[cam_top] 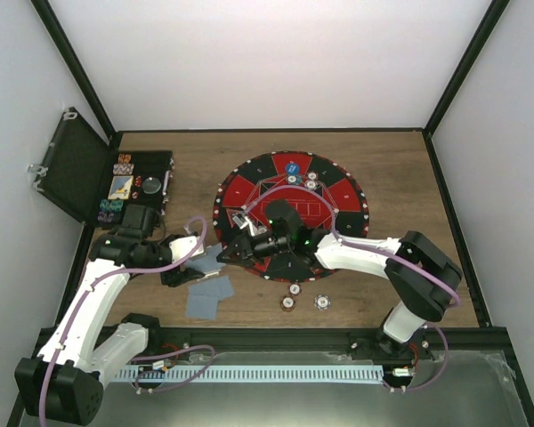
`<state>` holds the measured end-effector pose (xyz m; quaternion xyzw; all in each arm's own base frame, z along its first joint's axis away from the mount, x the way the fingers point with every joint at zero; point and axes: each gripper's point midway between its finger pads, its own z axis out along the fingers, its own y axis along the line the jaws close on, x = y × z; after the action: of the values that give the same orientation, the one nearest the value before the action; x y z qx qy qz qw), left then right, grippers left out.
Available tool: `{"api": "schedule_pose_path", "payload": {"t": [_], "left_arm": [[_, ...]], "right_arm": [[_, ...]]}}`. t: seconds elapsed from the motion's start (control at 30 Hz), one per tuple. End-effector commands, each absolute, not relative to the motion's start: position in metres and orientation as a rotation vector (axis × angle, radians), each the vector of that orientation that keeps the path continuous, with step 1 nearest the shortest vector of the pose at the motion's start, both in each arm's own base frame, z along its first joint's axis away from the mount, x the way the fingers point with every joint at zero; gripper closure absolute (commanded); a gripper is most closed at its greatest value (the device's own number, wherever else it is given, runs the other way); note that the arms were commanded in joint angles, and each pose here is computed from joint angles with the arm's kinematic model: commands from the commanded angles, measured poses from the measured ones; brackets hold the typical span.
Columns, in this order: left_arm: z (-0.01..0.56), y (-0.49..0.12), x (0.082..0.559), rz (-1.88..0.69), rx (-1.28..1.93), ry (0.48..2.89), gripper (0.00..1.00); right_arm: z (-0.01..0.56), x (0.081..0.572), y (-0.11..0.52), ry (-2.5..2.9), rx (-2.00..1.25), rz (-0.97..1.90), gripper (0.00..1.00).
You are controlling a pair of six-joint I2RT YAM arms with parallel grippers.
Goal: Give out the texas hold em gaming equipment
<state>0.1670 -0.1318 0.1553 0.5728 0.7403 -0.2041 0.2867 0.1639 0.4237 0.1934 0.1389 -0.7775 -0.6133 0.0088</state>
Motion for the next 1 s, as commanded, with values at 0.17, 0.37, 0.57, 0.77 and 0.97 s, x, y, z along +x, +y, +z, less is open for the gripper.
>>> {"api": "schedule_pose_path", "payload": {"t": [0.17, 0.37, 0.57, 0.77, 0.97], "left_arm": [[0.156, -0.134, 0.168, -0.541, 1.533, 1.943, 0.96], [0.156, -0.132, 0.168, -0.529, 1.533, 1.95, 0.96], [0.156, -0.131, 0.166, -0.531, 1.535, 1.957, 0.96], [0.161, -0.131, 0.165, -0.53, 1.529, 1.957, 0.96], [0.166, -0.132, 0.163, -0.541, 1.515, 1.958, 0.96]], "right_arm": [[0.218, 0.179, 0.412, -2.456, 0.471, -1.962, 0.99], [0.229, 0.212, 0.375, -2.524, 0.438, -1.987, 0.99], [0.225, 0.257, 0.338, -2.569, 0.383, -2.015, 0.99], [0.192, 0.315, 0.345, -2.644, 0.344, -1.912, 0.99], [0.144, 0.382, 0.377, -2.705, 0.301, -1.787, 0.99]]}}
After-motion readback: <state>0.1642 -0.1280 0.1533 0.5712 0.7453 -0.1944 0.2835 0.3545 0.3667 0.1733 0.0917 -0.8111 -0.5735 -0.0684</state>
